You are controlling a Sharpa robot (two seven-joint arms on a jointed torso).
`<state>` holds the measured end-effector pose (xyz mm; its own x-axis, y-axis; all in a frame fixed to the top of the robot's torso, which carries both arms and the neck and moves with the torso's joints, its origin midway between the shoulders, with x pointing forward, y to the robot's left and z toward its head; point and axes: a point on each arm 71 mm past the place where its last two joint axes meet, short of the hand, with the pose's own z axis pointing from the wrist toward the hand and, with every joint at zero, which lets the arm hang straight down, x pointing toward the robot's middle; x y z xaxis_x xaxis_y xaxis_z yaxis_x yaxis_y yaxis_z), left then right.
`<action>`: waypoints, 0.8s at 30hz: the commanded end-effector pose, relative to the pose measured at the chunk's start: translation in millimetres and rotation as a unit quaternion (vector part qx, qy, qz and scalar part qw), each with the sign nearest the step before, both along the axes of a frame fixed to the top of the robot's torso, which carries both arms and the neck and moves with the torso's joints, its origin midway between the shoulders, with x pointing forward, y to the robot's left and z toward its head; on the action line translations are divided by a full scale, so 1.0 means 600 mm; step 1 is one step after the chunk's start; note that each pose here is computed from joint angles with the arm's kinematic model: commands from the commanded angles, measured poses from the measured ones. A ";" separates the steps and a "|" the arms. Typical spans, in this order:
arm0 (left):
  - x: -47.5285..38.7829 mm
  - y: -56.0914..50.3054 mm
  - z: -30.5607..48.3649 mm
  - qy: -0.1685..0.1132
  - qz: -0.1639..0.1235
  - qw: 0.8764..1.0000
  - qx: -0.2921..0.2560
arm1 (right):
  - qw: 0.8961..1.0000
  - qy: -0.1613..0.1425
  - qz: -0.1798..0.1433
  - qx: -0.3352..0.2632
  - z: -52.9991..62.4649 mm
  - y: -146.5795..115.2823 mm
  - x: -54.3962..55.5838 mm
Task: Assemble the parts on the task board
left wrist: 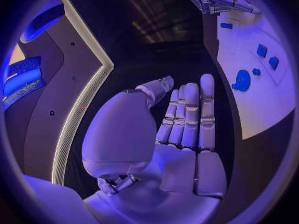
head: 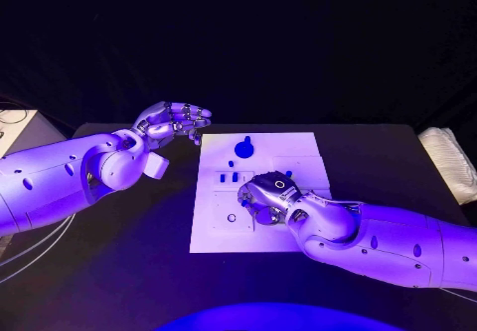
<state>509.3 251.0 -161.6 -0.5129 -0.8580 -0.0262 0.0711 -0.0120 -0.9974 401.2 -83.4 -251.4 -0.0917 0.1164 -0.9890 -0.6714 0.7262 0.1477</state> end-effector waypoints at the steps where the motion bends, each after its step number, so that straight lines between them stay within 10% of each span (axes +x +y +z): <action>1: -0.002 -0.004 0.001 0.000 -0.012 1.000 -0.005 | 1.000 0.007 0.009 -0.017 -0.007 0.004 -0.002; 24: -0.003 -0.007 0.000 0.008 -0.020 1.000 -0.003 | 1.000 -0.005 0.004 0.017 0.000 -0.004 0.001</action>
<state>508.7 249.6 -162.2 -0.5241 -0.8514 -0.0220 0.0592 -0.0106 -0.9982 402.6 -85.5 -253.9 -0.0966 0.1248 -0.9875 -0.6750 0.7209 0.1571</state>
